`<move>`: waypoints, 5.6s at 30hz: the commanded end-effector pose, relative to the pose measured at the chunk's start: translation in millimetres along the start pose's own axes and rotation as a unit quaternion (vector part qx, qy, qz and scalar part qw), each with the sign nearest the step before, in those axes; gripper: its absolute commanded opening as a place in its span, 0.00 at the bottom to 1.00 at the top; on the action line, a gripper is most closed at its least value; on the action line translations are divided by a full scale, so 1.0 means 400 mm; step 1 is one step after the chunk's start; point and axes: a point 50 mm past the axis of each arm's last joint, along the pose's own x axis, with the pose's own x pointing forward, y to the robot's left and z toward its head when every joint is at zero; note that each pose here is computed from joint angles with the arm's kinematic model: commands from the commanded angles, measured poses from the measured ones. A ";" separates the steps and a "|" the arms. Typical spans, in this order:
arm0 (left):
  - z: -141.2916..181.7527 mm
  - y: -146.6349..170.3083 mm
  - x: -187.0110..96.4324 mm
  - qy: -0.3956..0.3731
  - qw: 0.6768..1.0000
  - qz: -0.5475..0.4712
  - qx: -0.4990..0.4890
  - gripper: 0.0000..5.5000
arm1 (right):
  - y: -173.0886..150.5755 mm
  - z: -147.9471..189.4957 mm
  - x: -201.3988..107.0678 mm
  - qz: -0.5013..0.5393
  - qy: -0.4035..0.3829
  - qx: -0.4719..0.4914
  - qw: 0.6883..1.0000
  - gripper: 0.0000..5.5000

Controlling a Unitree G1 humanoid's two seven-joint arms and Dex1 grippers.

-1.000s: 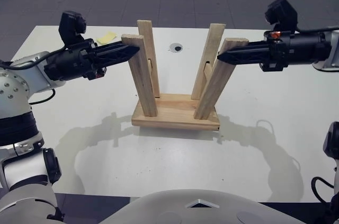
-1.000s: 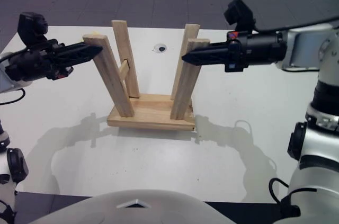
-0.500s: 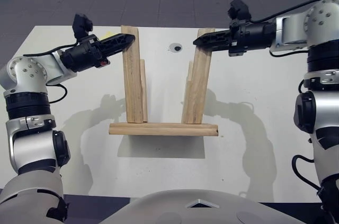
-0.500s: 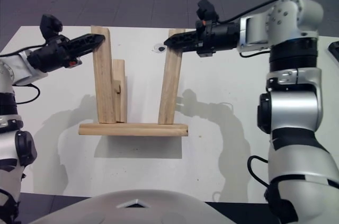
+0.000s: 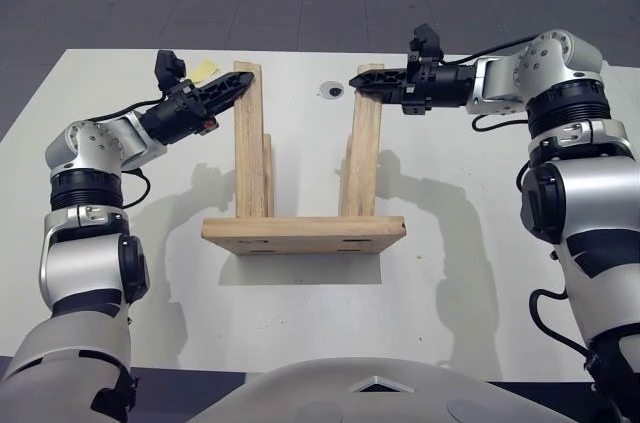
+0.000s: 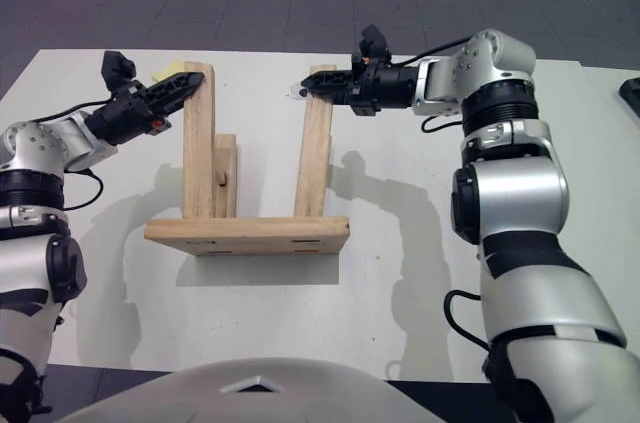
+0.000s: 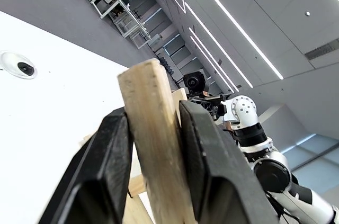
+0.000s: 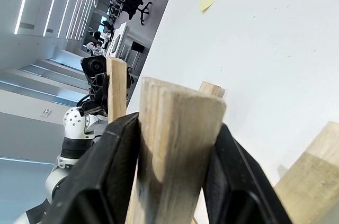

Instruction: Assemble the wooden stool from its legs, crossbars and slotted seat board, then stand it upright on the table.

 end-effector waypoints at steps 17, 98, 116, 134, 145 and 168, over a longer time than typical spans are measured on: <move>-0.055 0.056 0.120 0.064 0.993 0.048 0.081 0.77 | -0.051 -0.054 0.134 -0.129 0.033 -0.035 0.990 0.76; -0.050 -0.003 -0.432 -0.438 0.891 0.114 0.036 0.98 | -0.033 0.029 0.005 -0.099 -0.066 -0.011 0.993 0.98; -0.067 -0.174 -0.292 -0.051 0.916 0.211 0.339 0.98 | 0.064 -0.023 -0.347 -0.178 -0.316 -0.425 0.829 0.98; -0.089 -0.270 -0.322 0.104 0.923 0.068 0.363 0.98 | 0.079 -0.305 -0.287 0.038 -0.028 -0.453 0.890 0.98; -0.137 -0.187 -0.269 0.151 0.933 0.059 0.320 0.98 | 0.027 -0.311 -0.221 0.045 -0.015 -0.424 0.904 0.98; -0.164 -0.130 -0.287 0.136 0.953 0.079 0.260 0.66 | 0.011 -0.344 -0.161 0.069 0.025 -0.398 0.914 0.76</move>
